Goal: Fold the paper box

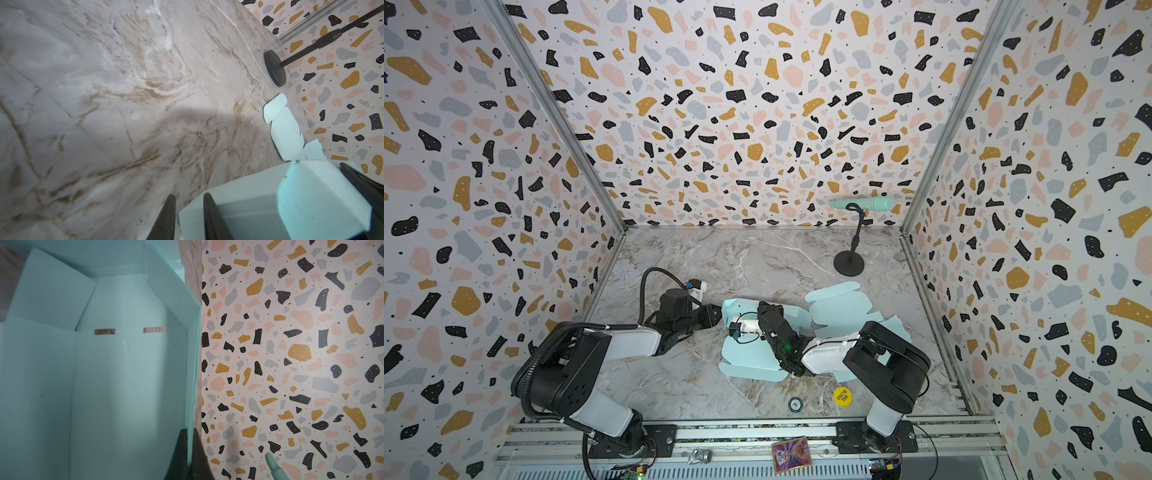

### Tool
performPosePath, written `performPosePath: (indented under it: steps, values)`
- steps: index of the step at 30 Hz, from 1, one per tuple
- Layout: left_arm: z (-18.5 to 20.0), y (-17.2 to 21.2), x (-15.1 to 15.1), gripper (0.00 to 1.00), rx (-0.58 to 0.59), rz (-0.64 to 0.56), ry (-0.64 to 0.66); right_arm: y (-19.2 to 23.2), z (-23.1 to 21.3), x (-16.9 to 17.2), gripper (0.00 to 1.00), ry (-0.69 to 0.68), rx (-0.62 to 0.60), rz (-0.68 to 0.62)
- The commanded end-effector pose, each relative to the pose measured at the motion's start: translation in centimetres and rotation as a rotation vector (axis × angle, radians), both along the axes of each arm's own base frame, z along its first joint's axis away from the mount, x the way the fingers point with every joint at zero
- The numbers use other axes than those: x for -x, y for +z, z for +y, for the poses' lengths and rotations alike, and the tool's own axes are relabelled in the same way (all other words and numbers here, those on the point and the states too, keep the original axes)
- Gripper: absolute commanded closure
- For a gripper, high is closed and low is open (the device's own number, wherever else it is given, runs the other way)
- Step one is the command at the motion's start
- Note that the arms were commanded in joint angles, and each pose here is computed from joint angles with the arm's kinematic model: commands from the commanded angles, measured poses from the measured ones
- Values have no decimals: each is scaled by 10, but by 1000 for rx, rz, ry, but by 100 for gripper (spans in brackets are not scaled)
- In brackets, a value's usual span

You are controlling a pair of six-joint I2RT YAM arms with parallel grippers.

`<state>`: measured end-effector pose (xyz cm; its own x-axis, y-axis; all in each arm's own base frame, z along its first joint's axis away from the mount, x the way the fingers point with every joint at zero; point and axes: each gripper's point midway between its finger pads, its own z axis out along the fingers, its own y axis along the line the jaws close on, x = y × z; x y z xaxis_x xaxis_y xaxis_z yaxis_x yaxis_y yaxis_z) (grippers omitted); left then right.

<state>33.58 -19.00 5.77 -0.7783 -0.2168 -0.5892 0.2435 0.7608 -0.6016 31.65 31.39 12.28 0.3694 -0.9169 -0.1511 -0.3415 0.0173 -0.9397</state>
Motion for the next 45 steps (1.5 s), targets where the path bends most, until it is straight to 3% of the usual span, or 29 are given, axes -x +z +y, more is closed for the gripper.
performPosePath:
  steps: [1,5,15,22,32,41,45]
  values:
    - [-25,16,18,72,72,-50,-119,2,7,0,100,25,5,-28]
    - [-32,18,25,71,115,-77,-147,3,8,4,100,48,2,-45]
    - [-31,10,25,70,89,-94,-155,-1,7,8,100,58,13,-39]
    - [-23,12,44,55,29,-193,-165,-3,7,11,100,65,20,-35]
    - [-28,15,32,56,45,-240,-117,-12,13,20,100,87,40,-21]
    - [-5,16,32,56,-78,-263,-45,-21,13,22,100,88,69,-19]
    - [1,22,38,57,-60,-270,-22,-19,6,15,100,69,72,-41]
